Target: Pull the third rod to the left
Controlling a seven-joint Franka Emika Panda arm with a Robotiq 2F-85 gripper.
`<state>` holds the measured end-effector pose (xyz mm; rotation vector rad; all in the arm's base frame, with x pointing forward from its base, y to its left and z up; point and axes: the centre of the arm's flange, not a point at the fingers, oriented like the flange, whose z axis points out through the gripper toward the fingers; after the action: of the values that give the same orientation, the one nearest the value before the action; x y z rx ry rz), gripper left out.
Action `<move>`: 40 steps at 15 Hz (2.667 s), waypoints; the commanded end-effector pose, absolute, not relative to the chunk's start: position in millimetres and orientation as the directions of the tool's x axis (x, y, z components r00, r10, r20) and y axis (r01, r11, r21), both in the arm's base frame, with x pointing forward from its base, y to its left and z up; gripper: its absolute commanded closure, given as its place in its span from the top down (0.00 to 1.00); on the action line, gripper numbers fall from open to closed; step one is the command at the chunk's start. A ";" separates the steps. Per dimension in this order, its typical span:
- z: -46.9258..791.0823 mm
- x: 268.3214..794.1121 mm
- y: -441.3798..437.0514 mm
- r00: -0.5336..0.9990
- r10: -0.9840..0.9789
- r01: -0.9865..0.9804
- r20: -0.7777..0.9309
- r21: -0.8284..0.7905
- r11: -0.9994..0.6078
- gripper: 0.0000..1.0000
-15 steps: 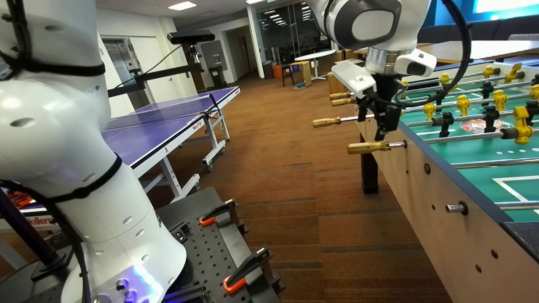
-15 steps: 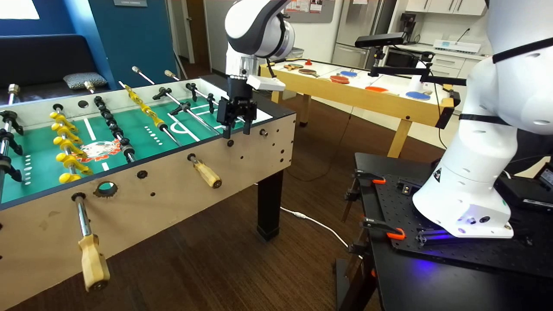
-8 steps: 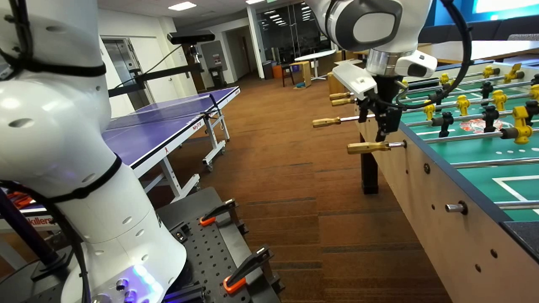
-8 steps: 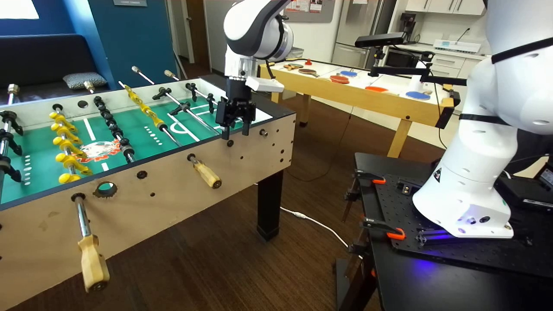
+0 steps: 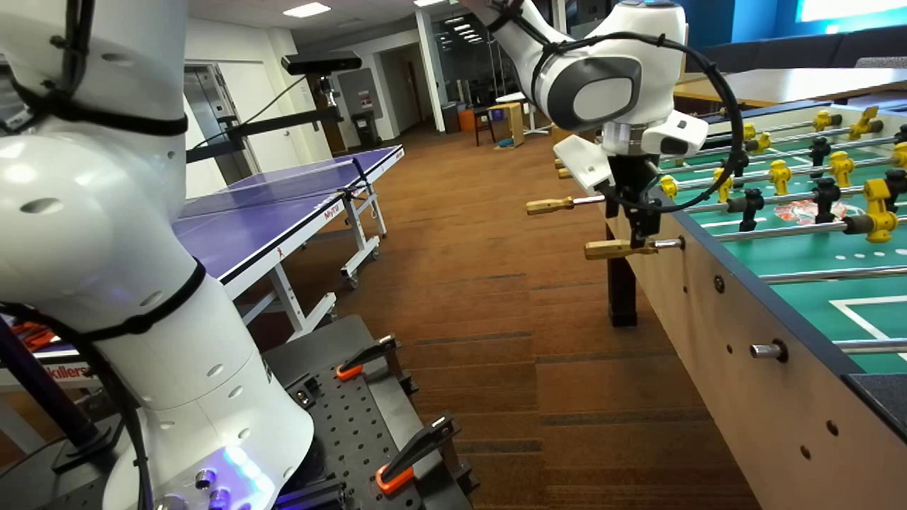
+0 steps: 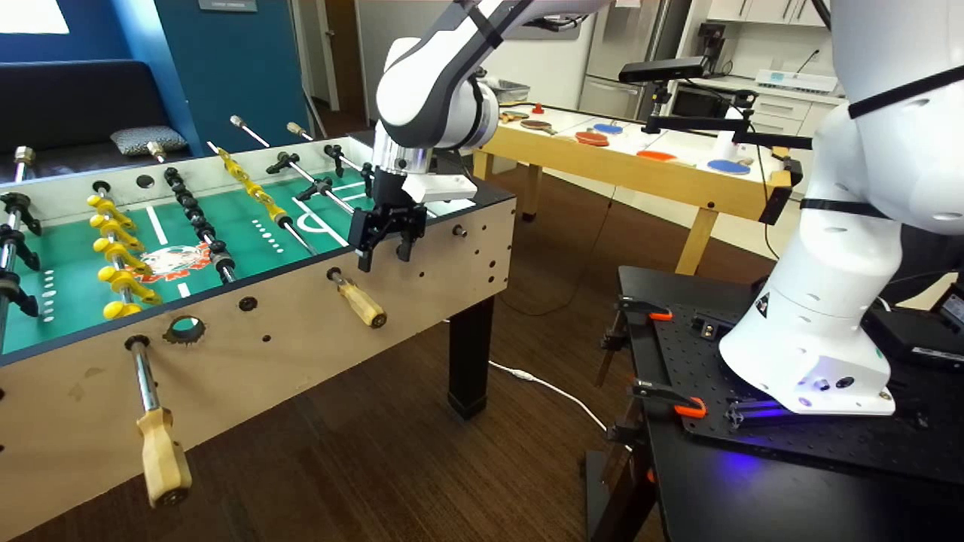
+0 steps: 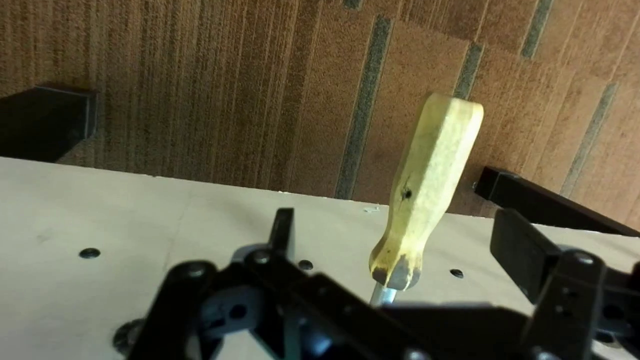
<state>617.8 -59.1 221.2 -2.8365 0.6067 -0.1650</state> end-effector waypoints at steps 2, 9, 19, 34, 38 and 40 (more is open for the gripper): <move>201.9 629.5 -50.8 0.881 -0.461 -0.423 0.103 -0.264 -0.867 1.00; 180.9 637.6 -44.8 0.881 -0.457 -0.412 0.122 -0.276 -0.868 1.00; 163.4 648.7 -35.8 0.879 -0.460 -0.407 0.124 -0.306 -0.861 0.42; 141.9 611.0 44.6 0.899 -0.420 -0.363 0.121 -0.328 -0.872 0.15; 144.7 589.3 64.5 0.901 -0.416 -0.358 0.122 -0.333 -0.872 0.15; 149.0 577.0 74.7 0.906 -0.409 -0.354 0.107 -0.336 -0.873 0.15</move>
<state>605.7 9.1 163.8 -2.7904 0.6448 -0.3476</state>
